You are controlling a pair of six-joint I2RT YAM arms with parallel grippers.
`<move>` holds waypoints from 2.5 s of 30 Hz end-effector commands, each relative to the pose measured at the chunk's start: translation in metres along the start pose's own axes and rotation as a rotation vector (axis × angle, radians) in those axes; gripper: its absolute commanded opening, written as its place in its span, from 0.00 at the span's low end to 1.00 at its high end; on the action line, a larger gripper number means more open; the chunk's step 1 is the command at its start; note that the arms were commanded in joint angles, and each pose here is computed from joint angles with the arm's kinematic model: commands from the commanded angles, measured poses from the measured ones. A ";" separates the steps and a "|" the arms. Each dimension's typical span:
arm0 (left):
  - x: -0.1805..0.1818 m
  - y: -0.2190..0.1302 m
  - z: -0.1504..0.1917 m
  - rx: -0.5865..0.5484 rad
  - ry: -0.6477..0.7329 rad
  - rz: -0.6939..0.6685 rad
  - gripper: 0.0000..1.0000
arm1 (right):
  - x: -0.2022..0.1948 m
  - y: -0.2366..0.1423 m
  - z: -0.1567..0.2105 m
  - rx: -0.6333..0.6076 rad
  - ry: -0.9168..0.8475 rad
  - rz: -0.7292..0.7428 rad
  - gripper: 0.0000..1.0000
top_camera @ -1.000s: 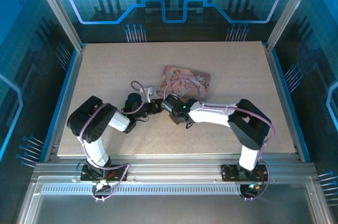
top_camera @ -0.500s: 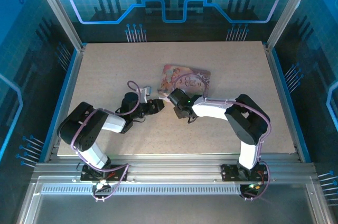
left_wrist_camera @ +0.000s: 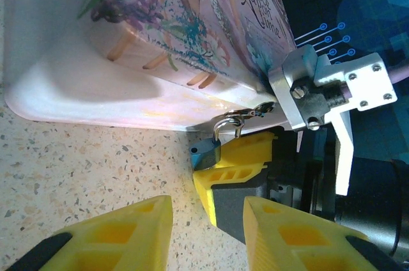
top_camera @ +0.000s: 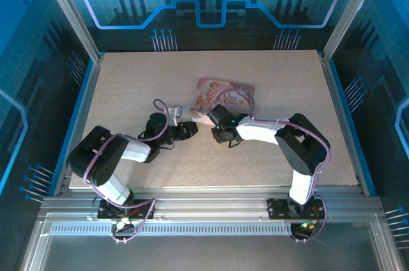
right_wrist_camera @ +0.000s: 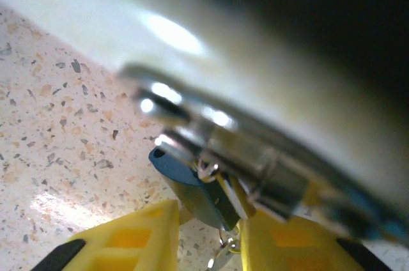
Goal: Unlock the padlock with the key
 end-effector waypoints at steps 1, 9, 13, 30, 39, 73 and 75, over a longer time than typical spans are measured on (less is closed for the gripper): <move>0.000 -0.005 0.000 -0.008 0.019 0.005 0.35 | -0.010 0.000 0.016 0.065 -0.023 0.057 0.26; -0.004 -0.009 -0.001 -0.020 0.027 0.015 0.35 | -0.012 -0.014 0.008 0.015 -0.092 0.040 0.09; -0.007 -0.011 -0.002 -0.032 0.039 0.019 0.36 | -0.017 -0.022 0.005 0.007 -0.151 0.055 0.00; -0.009 -0.013 -0.003 -0.041 0.110 0.111 0.37 | -0.020 -0.046 -0.005 -0.015 -0.266 0.063 0.00; -0.006 -0.012 0.000 -0.038 0.102 0.120 0.36 | -0.032 -0.053 -0.011 0.006 -0.201 0.219 0.00; -0.001 -0.008 -0.025 -0.121 0.082 0.065 0.38 | -0.024 -0.035 -0.028 -0.088 -0.295 0.233 0.00; -0.001 -0.012 -0.036 -0.143 0.073 0.037 0.38 | -0.026 -0.034 -0.028 -0.085 -0.299 0.235 0.00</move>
Point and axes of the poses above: each hand's point on the last joint's axis, 136 mm out from that joint toward the fingers, its own y axis out along the fingers, its own x axis along the line the jaws close on, z = x × y, the point moved 9 cm from there along -y, back along the fingers, and after that the axes turned 6 degrees about -y, right-handed, at the moved point
